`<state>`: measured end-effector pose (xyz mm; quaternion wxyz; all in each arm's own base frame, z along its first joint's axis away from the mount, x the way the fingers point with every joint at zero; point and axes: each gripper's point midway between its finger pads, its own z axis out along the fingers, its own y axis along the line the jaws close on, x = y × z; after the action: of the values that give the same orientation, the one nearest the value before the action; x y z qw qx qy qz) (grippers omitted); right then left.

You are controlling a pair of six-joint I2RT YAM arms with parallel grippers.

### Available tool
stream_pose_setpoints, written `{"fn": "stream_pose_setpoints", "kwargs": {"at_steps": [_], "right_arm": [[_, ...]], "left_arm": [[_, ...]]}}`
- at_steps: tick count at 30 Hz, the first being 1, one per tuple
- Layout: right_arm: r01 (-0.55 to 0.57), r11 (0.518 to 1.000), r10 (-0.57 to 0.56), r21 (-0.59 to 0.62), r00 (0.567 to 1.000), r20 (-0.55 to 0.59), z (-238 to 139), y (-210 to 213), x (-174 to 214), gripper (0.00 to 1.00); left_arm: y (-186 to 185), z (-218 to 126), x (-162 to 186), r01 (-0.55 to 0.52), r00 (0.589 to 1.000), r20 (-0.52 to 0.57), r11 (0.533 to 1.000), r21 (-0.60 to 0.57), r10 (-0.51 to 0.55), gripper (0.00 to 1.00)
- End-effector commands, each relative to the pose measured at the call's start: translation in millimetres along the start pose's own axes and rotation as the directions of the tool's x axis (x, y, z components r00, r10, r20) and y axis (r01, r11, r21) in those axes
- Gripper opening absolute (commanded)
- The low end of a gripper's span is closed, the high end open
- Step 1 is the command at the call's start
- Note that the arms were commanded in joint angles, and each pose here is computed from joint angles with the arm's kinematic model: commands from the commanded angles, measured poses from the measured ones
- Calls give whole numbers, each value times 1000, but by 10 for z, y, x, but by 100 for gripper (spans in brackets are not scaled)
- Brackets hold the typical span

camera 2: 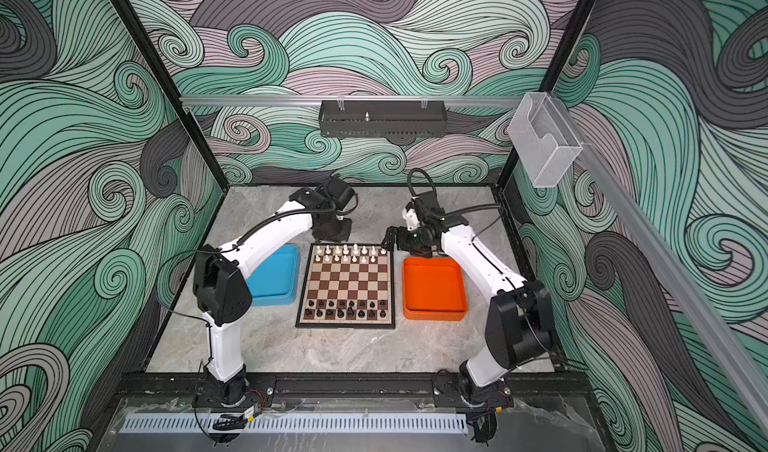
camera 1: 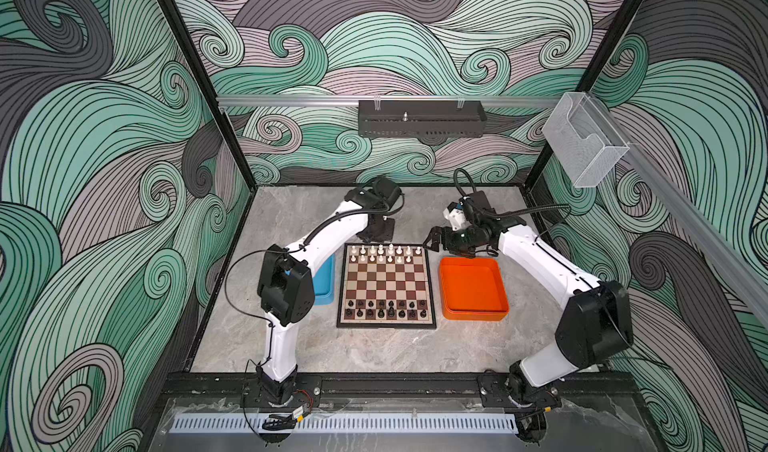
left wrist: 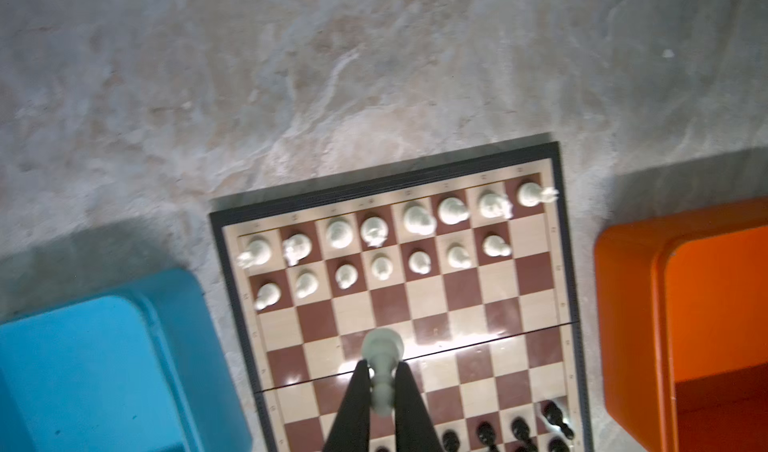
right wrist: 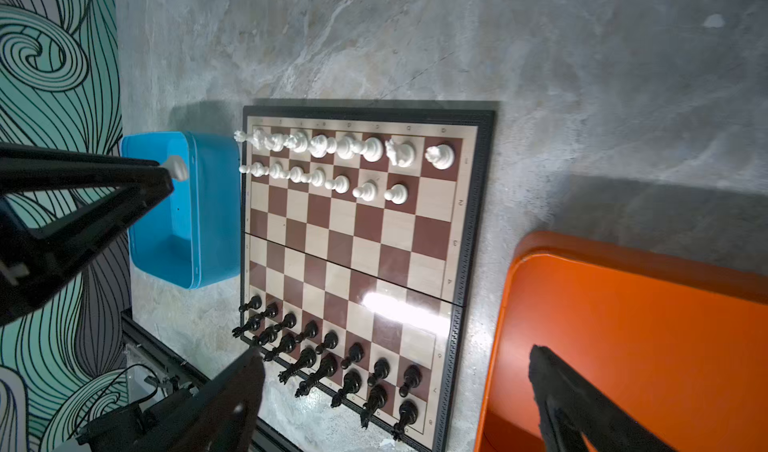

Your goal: Set up the chess pieces on the board

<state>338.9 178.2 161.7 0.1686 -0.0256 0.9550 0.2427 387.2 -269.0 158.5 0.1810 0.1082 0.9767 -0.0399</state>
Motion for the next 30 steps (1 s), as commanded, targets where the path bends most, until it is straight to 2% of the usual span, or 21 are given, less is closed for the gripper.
{"fn": "stream_pose_setpoints", "kwargs": {"at_steps": [1,10,21,30], "right_arm": [[-29,998,29,48,1000,7,-142,-246,75,99],[-102,993,99,67,994,45,-345,-563,132,99],[-110,992,108,57,994,30,-308,-576,136,99],[-111,993,110,50,994,24,-278,-575,130,99]], "left_arm": [[-329,93,60,-66,997,-46,998,24,67,13],[-898,490,36,-125,990,-55,988,95,131,13],[-998,872,147,-134,984,-104,987,91,143,13],[-1076,981,141,-133,984,-103,984,120,146,13]]}}
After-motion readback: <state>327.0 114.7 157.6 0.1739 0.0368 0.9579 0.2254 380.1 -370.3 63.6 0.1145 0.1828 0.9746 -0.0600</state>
